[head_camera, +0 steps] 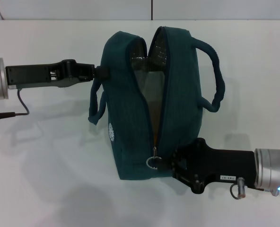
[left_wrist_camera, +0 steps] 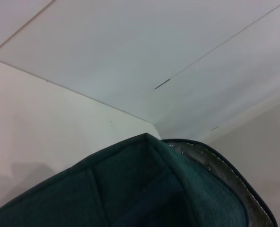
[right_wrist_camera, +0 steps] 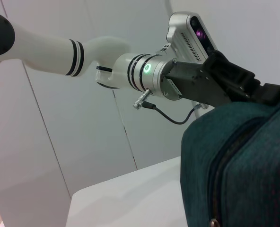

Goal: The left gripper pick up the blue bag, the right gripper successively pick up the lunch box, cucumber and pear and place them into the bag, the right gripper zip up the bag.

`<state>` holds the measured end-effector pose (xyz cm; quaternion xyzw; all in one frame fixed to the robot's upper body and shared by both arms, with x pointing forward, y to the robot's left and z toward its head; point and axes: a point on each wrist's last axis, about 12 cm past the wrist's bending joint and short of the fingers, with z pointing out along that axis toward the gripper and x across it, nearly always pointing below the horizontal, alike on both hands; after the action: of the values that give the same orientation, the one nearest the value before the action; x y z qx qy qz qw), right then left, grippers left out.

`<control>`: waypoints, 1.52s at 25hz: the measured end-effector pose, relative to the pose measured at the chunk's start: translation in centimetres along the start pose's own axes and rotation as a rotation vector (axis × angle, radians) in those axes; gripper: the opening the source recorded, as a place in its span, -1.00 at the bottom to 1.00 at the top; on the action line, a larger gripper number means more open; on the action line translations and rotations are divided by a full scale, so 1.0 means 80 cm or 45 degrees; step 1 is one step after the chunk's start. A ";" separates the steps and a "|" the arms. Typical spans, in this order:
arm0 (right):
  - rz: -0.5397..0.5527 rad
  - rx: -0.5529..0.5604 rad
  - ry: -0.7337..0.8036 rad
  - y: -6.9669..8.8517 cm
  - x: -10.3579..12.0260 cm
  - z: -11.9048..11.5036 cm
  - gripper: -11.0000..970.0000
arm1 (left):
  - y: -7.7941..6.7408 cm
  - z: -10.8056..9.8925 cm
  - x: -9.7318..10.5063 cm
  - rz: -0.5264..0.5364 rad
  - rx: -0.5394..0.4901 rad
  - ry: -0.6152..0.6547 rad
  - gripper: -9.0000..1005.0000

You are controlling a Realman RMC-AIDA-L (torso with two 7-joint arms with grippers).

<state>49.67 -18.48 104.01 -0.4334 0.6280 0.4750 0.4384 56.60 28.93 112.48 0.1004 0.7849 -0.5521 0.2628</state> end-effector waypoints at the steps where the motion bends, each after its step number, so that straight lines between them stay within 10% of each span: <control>1: 0.006 0.002 -0.003 0.000 0.000 0.000 -0.89 | 0.000 0.000 0.000 0.000 0.000 0.000 -0.83; 38: 0.119 0.026 -0.189 0.008 -0.007 -0.045 -0.94 | 0.002 -0.004 0.006 0.002 -0.003 -0.001 -0.83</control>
<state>48.71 -21.82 105.26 -0.3626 0.6182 0.5193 0.4655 56.14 29.26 112.14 0.1004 0.7854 -0.5509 0.2636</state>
